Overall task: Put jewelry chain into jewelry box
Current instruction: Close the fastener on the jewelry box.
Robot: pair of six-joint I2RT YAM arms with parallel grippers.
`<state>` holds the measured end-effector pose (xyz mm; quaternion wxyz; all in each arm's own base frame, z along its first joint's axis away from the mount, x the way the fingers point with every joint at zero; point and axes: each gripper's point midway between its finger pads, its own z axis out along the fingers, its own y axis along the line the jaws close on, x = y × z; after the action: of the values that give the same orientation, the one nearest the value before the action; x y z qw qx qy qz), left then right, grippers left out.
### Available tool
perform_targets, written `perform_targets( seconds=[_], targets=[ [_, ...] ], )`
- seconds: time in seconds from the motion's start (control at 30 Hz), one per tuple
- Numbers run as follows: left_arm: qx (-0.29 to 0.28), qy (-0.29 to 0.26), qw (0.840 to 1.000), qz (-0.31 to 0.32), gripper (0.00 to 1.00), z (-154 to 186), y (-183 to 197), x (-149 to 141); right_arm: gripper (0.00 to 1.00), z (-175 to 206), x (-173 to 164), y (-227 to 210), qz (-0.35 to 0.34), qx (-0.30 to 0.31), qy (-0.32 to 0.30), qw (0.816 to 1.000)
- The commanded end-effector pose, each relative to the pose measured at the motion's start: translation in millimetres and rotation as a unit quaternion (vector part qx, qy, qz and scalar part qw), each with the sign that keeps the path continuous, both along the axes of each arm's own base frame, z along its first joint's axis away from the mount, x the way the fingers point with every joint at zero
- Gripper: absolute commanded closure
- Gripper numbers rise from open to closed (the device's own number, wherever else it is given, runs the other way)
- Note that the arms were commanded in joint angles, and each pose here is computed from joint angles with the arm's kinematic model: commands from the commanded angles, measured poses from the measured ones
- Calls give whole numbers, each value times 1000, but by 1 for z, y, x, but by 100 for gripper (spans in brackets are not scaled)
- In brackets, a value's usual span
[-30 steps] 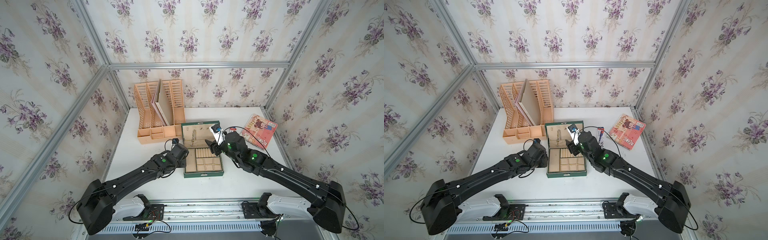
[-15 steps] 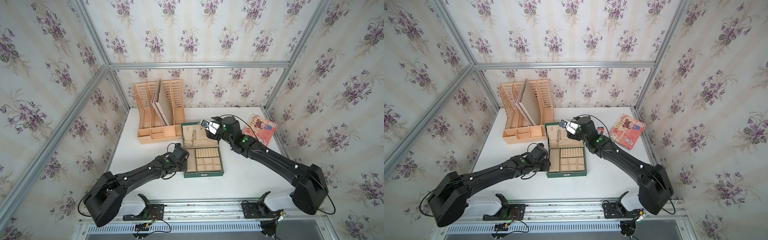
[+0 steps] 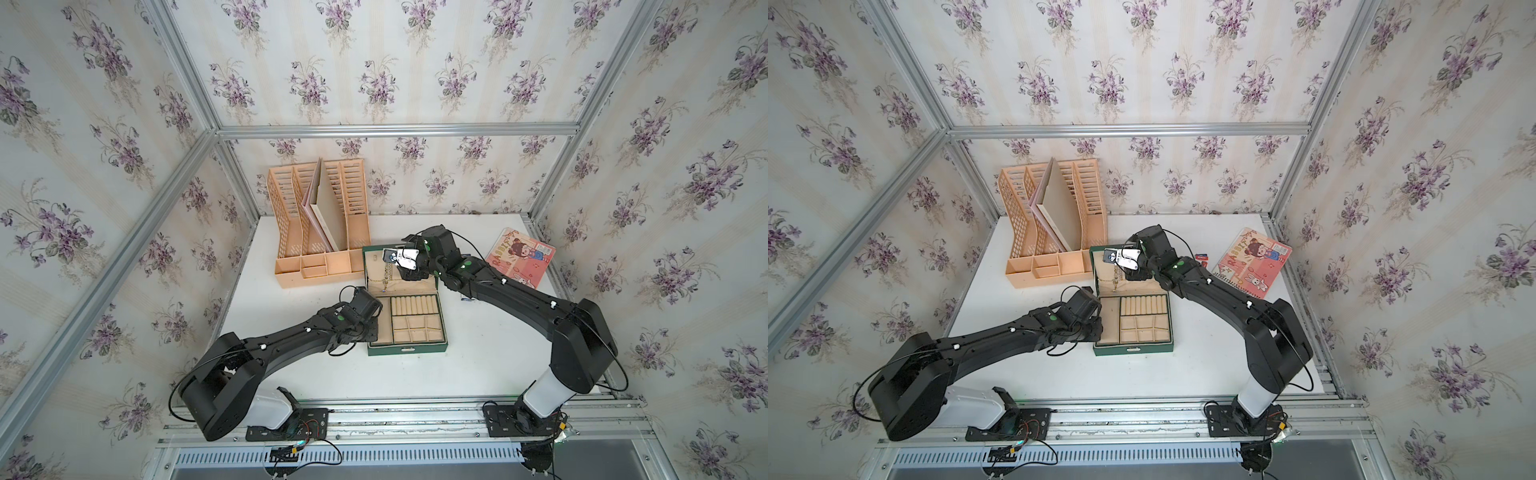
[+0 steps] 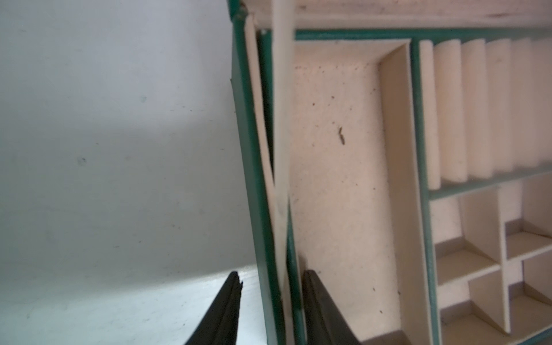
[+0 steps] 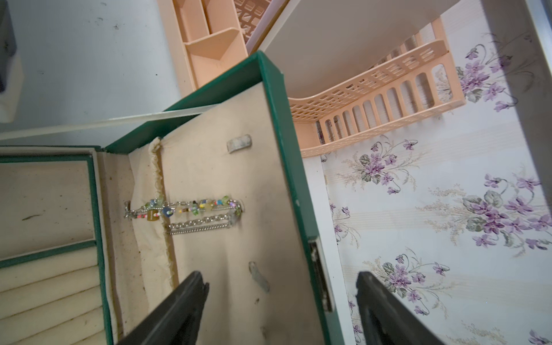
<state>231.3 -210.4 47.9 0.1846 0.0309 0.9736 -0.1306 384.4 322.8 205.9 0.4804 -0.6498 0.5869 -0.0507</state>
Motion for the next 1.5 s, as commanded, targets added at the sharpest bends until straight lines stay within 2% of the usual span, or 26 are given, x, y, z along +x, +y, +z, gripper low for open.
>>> perform_targets(
  seconds=[0.0, 0.17, 0.77, 0.97, 1.23, 1.47],
  targets=[
    [26, 3, 1000, 4, 69, -4, 10, -1, 16, 4, 3, 7, 15, 0, -14, 1000],
    [29, 3, 1000, 3, 77, -4, 11, -1, 16, 1, 9, 15, 24, -5, -5, 1000],
    [50, 17, 999, 0, 86, -14, 16, -5, 22, -9, 15, 19, 33, -32, -4, 999],
    [50, 19, 999, 2, 88, -15, 17, -6, 27, -11, 19, 17, 29, -36, -11, 999],
    [48, 22, 999, 1, 91, -16, 17, -7, 39, -13, 21, 15, 25, -37, -12, 999],
    [47, 21, 999, -2, 94, -16, 16, -8, 42, -13, 22, 16, 23, -32, -12, 999]
  ],
)
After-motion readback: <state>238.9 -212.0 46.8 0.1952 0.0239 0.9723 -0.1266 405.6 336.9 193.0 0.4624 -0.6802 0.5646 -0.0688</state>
